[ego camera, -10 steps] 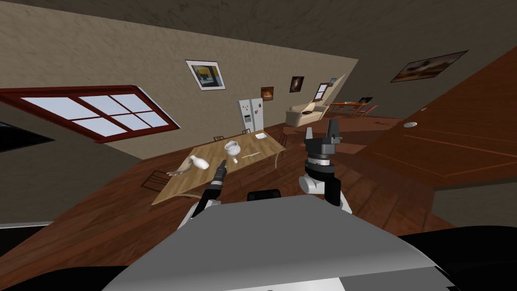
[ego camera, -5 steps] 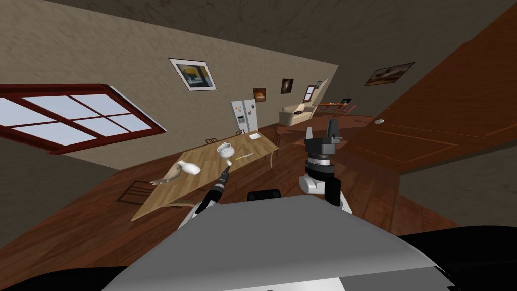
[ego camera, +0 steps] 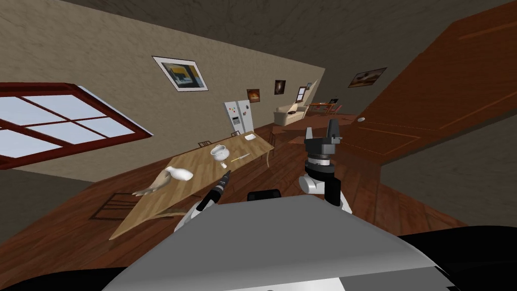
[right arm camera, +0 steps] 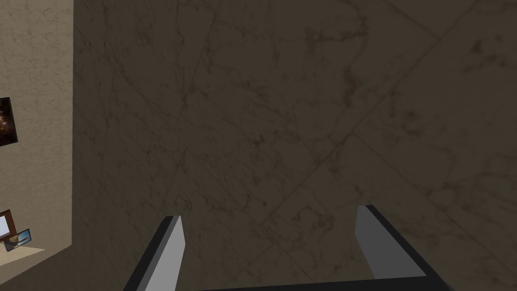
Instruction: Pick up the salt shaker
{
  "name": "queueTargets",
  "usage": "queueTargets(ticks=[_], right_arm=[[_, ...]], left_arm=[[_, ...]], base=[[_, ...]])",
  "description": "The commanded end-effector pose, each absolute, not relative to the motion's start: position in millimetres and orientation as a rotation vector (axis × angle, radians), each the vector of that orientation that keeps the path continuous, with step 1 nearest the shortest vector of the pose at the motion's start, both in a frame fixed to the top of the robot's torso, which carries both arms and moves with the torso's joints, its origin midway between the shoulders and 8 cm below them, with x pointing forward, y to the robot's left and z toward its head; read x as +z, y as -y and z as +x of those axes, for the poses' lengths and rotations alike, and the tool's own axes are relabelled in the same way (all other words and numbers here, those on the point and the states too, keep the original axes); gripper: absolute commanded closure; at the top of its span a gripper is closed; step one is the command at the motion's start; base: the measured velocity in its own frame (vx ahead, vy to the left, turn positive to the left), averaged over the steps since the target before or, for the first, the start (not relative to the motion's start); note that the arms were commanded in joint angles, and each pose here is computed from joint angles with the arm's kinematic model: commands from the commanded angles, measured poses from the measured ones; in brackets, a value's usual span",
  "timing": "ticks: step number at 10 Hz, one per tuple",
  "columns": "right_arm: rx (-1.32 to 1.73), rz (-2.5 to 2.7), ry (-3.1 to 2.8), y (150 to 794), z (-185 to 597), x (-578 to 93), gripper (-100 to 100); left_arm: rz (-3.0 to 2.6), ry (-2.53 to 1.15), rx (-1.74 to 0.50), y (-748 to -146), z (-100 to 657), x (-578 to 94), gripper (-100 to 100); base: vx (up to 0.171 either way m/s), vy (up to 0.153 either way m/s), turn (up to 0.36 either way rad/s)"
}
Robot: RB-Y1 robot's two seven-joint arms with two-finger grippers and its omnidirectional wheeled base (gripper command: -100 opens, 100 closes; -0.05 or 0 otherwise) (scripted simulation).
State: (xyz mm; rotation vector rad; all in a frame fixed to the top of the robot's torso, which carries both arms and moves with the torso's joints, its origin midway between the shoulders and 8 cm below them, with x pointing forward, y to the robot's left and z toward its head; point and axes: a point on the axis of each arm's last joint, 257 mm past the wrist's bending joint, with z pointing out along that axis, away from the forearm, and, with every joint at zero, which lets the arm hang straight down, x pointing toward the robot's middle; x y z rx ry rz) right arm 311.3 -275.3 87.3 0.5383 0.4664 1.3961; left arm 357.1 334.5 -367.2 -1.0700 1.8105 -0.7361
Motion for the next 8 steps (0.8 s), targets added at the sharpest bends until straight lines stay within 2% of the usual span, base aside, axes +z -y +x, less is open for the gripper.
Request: queueTargets(ticks=[1, 4, 6, 8], right_arm=[[1.396, 0.538, -0.466, 275, 311, 87, 0], [1.396, 0.538, -0.466, 275, 311, 87, 0], [1.396, 0.538, -0.466, 275, 311, 87, 0], [1.396, 0.538, -0.466, 275, 311, 87, 0]], left_arm=[[-1.093, -1.859, -0.691, -343, 347, -390, -100], [-1.109, -1.922, -0.635, -354, 339, -410, -100], [-1.126, -2.025, -0.535, -374, 327, -441, -100], [-1.131, -2.037, -0.51, -382, 322, -446, -100]], base=[[0.005, -0.04, -0.118], [0.001, -0.019, -0.085], [0.006, -0.032, -0.202], [0.007, -0.014, -0.044]])
